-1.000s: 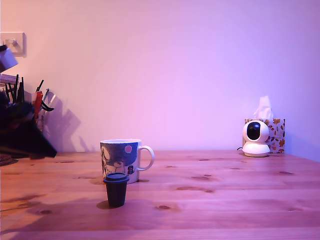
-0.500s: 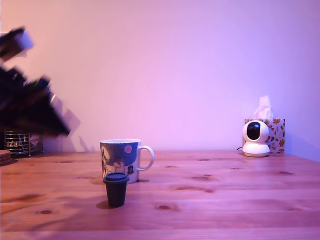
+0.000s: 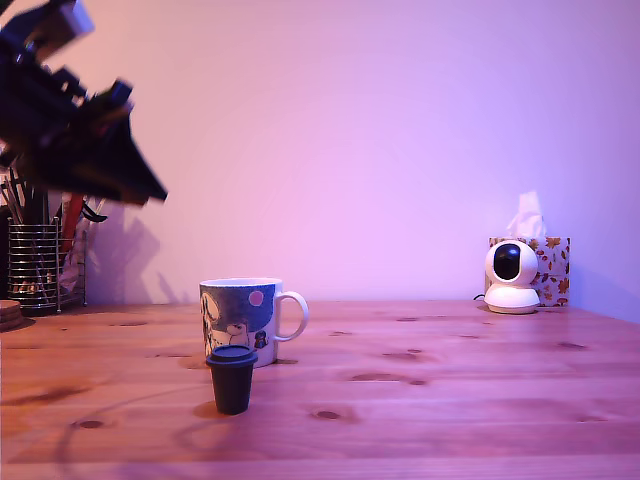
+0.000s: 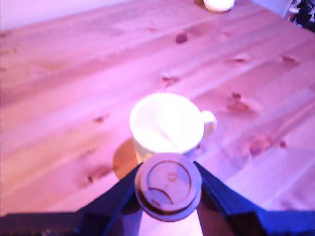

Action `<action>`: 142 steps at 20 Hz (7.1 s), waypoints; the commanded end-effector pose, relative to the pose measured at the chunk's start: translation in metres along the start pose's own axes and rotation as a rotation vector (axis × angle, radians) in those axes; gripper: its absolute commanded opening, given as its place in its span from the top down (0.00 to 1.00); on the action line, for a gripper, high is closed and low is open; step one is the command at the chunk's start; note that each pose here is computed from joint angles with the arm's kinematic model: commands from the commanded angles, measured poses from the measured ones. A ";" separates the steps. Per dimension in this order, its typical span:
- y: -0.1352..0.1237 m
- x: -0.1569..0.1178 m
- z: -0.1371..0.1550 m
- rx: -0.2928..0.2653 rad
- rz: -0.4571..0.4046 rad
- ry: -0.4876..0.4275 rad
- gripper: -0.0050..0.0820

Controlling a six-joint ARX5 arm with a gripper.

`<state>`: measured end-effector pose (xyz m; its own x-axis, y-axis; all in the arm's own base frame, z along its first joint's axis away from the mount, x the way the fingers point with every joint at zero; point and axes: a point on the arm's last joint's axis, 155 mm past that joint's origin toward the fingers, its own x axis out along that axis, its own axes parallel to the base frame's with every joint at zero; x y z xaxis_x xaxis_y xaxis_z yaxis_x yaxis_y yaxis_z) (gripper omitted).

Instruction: Pick up the coffee capsules on the table and drop them inside the coffee cup

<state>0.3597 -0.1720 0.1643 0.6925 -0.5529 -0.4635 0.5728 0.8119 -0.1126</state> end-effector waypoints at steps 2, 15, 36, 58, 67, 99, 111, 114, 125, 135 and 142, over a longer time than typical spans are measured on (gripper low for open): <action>-0.001 0.011 0.009 0.001 -0.014 0.008 0.70; -0.013 0.088 0.022 0.002 -0.084 0.154 0.70; -0.011 0.123 -0.023 0.002 -0.103 0.300 0.30; -0.014 0.110 -0.016 0.007 -0.111 0.325 0.86; -0.024 0.073 0.003 0.035 -0.117 0.327 0.96; -0.058 -0.040 -0.010 0.248 -0.221 0.464 0.96; -0.086 -0.046 -0.046 0.223 -0.283 0.398 0.96; -0.087 -0.050 -0.056 0.236 -0.280 0.344 0.96; -0.090 -0.046 -0.098 0.230 -0.287 0.245 0.96; -0.088 -0.036 -0.116 0.228 -0.282 0.198 0.96; -0.082 -0.037 -0.123 0.228 -0.250 0.232 0.37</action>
<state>0.2373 -0.1960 0.0900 0.4275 -0.6538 -0.6244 0.8104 0.5832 -0.0559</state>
